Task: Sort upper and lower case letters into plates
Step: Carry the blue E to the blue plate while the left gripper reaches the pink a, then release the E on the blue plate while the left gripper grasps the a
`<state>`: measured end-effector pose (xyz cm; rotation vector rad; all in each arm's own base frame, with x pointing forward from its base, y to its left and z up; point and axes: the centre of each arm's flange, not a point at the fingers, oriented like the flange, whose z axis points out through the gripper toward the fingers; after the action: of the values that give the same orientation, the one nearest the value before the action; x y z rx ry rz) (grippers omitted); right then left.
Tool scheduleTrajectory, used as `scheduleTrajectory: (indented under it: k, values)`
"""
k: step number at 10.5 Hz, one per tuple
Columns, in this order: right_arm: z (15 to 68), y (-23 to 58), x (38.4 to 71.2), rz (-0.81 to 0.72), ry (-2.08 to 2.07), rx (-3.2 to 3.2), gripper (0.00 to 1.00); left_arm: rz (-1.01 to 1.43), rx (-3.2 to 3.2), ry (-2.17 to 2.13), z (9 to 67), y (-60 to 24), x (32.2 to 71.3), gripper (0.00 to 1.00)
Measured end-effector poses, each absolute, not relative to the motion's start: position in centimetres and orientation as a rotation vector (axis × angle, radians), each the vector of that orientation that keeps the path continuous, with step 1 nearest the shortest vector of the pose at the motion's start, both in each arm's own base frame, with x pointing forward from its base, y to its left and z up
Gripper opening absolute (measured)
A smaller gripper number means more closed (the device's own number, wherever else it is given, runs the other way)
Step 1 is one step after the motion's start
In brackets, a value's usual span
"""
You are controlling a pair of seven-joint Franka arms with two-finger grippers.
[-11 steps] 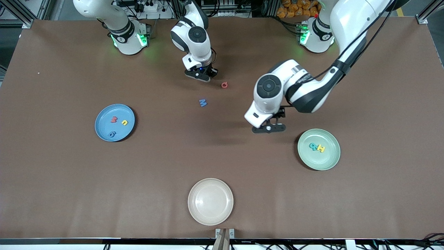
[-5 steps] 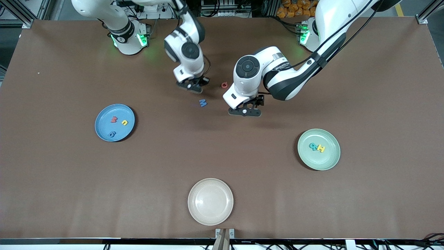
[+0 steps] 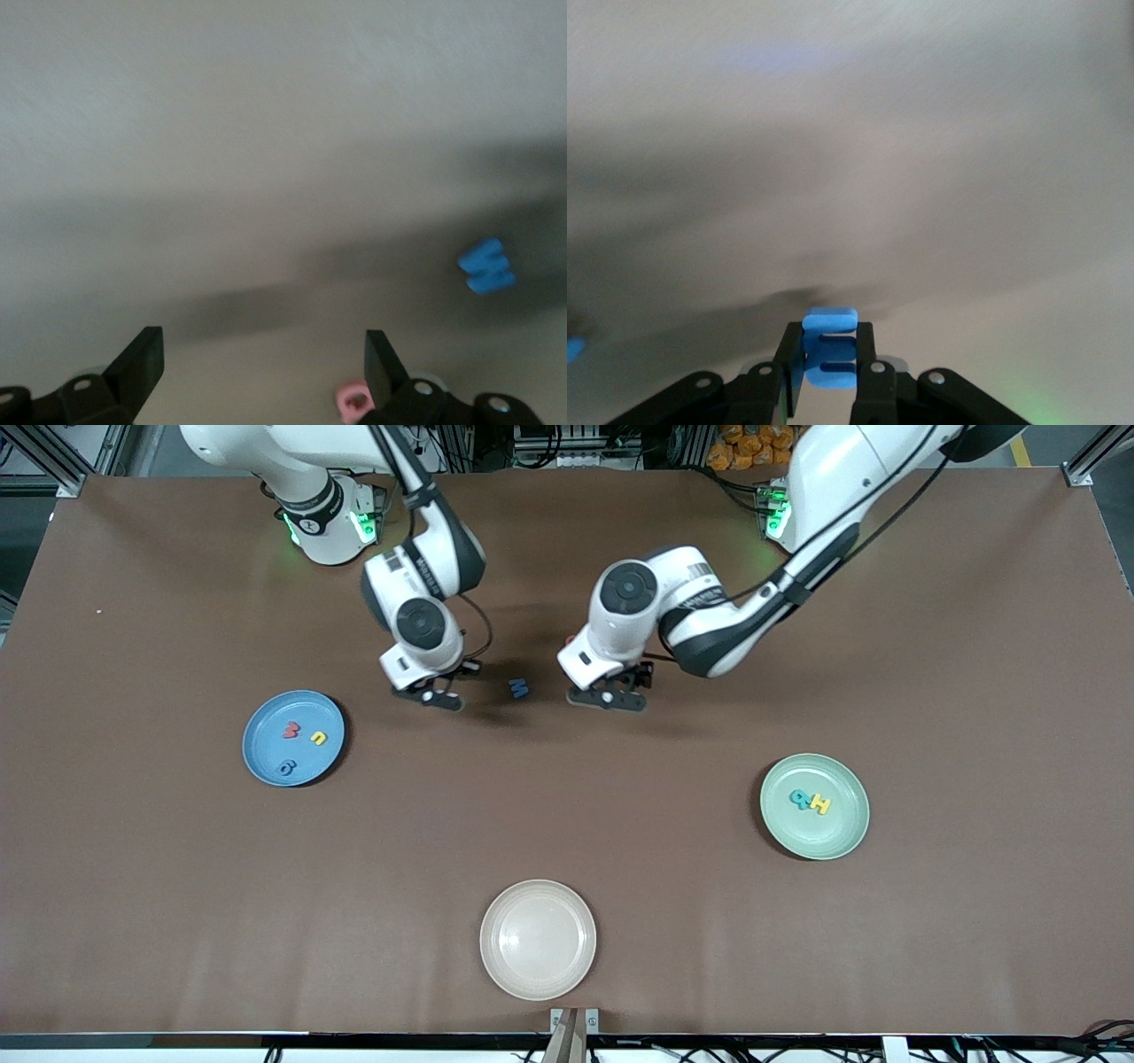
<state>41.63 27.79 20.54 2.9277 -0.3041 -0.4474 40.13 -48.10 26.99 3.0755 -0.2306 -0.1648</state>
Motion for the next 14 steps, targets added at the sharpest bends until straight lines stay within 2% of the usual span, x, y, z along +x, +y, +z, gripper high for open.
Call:
scheduleTrajectory:
  k: [3, 5, 7, 10, 14]
  values:
    - [22.7, 18.3, 46.7, -0.501, -0.182, 2.88, 0.27, -0.186, 3.097, -0.23, 26.1, -52.5, 33.8, 1.0]
    - [25.4, 11.6, 49.8, -0.53, -0.114, 2.899, 0.27, -0.177, 3.088, -0.231, 25.3, -53.2, 32.1, 1.0]
    - [26.9, 5.9, 51.4, -0.499, -0.095, 2.931, 0.27, -0.096, 3.067, -0.225, 22.6, -52.6, 30.9, 1.0]
    - [25.7, 0.4, 51.7, -0.43, -0.092, 2.959, 0.27, -0.054, 3.084, -0.194, 19.0, -51.9, 29.0, 1.0]
    - [22.2, 0.4, 49.6, -0.422, -0.072, 2.951, 0.27, -0.035, 3.102, -0.163, 18.3, -52.8, 26.9, 1.0]
